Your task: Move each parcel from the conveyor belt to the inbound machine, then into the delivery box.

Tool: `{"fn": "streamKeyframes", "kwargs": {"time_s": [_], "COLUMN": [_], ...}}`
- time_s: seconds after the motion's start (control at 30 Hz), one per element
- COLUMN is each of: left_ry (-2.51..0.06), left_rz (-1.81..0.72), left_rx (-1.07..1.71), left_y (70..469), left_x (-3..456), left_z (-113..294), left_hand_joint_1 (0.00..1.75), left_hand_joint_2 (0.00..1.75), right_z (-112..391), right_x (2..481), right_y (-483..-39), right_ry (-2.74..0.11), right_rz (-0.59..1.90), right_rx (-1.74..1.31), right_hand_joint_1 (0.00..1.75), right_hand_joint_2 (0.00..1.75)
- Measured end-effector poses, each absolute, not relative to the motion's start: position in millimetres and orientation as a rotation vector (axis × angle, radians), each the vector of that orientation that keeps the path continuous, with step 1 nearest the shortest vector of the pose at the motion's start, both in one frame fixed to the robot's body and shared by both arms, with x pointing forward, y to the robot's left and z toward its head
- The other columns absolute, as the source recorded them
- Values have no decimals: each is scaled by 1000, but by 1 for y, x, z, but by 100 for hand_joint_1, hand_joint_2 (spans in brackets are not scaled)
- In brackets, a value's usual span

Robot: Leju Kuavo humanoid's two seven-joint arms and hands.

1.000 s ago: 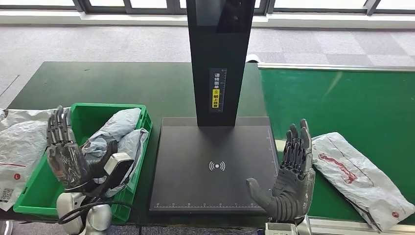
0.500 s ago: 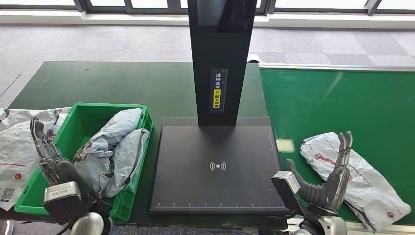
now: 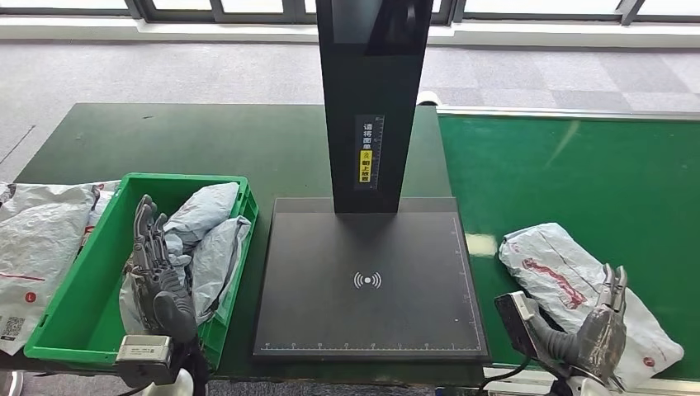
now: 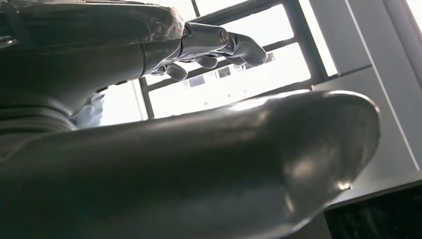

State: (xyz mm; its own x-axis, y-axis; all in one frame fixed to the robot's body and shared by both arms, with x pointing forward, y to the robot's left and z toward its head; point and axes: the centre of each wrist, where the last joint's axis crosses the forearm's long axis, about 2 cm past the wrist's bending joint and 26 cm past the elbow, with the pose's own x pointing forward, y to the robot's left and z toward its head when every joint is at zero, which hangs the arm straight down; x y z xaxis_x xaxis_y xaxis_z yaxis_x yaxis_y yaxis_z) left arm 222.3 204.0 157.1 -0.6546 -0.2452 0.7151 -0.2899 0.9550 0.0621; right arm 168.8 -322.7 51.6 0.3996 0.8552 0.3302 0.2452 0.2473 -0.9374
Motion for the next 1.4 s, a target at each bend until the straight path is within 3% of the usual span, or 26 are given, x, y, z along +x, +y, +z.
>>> {"fn": "streamKeyframes", "kwargs": {"time_s": [0.5,0.6,0.63,0.73,1.17,1.3,1.4], "left_ry": [-2251,-2236,-2233,-2226,-2191,-2182,-2174], "left_rz": [85,73,70,64,20,16,13], "left_rx": [234,223,221,214,215,211,208], "left_y": [197,195,194,193,190,189,188], "left_x": [225,226,226,227,238,241,242], "left_z": [139,135,134,132,129,128,126], "left_hand_joint_1": [0,0,0,0,0,0,0], "left_hand_joint_2": [0,0,0,0,0,0,0], "right_z": [7,0,-2,-8,-39,-43,-45], "right_x": [161,165,165,168,176,178,179], "right_y": [-374,-387,-390,-397,-405,-402,-400], "right_ry": [-836,-794,-785,-761,-601,-609,-626], "right_rz": [581,599,605,622,685,704,716], "right_rx": [-1259,-1263,-1263,-1251,-1034,-976,-949], "right_hand_joint_1": [0,0,0,0,0,175,175], "right_hand_joint_2": [175,44,44,175,175,175,175]}}
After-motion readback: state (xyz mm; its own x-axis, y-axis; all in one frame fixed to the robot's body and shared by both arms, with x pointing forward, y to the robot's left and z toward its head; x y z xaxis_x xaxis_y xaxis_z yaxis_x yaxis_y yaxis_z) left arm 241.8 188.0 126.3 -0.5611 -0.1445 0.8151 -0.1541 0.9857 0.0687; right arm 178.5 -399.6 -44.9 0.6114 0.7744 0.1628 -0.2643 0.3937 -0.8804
